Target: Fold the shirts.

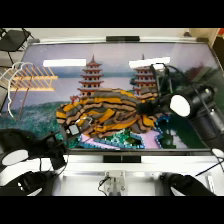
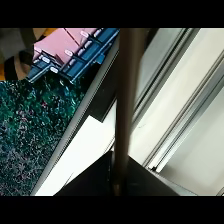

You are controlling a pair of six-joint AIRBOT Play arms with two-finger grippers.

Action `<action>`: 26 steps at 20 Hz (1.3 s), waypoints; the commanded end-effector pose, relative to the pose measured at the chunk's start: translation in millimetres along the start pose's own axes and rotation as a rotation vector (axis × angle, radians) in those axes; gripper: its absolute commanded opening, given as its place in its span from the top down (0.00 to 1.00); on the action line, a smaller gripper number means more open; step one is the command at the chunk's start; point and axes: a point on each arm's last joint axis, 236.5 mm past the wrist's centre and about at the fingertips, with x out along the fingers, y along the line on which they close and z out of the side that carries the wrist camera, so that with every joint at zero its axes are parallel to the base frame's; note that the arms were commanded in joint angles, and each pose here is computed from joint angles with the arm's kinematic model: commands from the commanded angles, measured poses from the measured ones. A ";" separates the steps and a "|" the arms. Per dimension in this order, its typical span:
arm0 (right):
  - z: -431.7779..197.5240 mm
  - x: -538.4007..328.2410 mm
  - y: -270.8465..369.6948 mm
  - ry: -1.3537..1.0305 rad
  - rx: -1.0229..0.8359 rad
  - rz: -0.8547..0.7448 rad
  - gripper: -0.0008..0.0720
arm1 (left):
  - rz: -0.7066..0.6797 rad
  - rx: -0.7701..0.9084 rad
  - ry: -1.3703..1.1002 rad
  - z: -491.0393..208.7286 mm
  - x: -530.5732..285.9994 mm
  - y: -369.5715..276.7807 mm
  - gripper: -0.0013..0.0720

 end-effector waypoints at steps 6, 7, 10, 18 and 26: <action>2.6 -0.7 0.1 -0.012 -0.008 0.001 0.90 | -0.004 0.046 -0.030 12.8 5.3 0.5 0.93; 4.4 -0.8 1.2 -0.019 -0.012 0.005 0.90 | -0.002 0.082 -0.008 12.1 10.0 2.0 0.93; 11.8 -7.1 15.1 -0.057 -0.092 0.027 0.90 | -0.006 0.111 0.029 18.4 26.4 6.4 0.93; 16.6 -38.7 50.7 -0.115 -0.251 0.049 0.90 | 0.026 0.151 -0.020 39.1 24.4 15.2 0.93; 5.9 -88.7 32.8 -0.148 -0.251 0.016 0.90 | 0.069 -0.007 -0.062 34.1 5.7 41.2 0.93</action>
